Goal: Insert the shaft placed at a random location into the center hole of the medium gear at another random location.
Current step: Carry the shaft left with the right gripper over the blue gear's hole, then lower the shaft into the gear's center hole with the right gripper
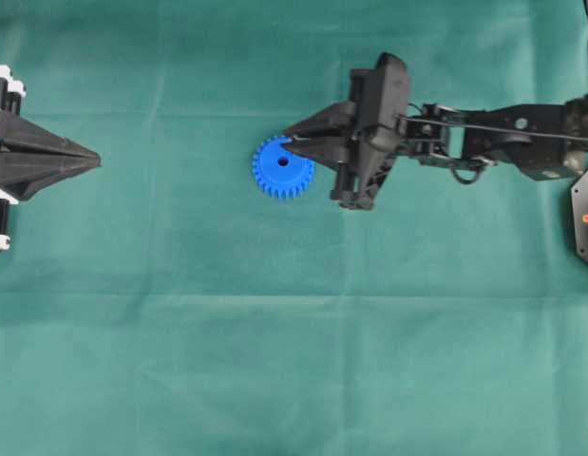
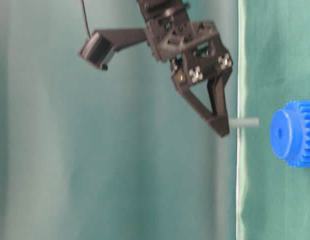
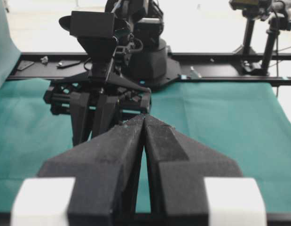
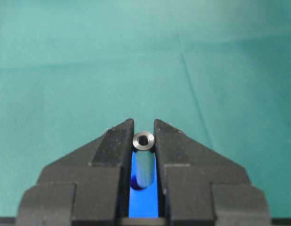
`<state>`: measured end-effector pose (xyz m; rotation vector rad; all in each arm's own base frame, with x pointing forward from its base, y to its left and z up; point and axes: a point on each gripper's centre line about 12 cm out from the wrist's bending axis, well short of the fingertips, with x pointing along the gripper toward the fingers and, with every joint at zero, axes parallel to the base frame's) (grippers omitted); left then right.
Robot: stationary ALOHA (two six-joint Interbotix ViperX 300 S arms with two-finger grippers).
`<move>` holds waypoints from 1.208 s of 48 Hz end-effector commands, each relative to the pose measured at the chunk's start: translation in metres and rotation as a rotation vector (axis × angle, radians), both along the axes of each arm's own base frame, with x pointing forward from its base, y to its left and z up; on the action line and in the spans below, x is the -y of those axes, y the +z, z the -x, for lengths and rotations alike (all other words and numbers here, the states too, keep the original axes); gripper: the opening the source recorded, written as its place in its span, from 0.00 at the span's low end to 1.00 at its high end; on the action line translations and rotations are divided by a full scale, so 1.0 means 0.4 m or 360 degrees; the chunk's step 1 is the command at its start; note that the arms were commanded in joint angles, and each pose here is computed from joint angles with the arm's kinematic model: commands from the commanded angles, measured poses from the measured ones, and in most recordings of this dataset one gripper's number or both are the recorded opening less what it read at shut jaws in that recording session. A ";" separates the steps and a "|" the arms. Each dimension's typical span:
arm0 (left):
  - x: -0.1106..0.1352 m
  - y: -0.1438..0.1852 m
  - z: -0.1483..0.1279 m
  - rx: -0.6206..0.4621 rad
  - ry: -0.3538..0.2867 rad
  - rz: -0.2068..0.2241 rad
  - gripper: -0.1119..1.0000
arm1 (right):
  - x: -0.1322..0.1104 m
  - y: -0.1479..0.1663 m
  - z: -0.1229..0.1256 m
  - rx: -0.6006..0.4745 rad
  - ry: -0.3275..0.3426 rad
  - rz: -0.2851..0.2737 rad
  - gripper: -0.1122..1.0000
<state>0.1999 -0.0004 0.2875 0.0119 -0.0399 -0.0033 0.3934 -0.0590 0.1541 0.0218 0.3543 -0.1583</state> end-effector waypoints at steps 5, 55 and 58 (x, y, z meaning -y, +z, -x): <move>-0.001 0.016 -0.006 0.0024 0.0002 0.0000 0.10 | -0.004 0.033 -0.039 0.0061 0.0019 0.0020 0.22; -0.001 0.014 -0.006 0.0012 0.0001 -0.0005 0.10 | 0.002 -0.063 -0.038 -0.0037 0.0004 0.0001 0.22; -0.001 0.014 -0.006 0.0012 0.0002 -0.0002 0.10 | 0.002 -0.071 -0.038 -0.0049 0.0004 -0.0001 0.22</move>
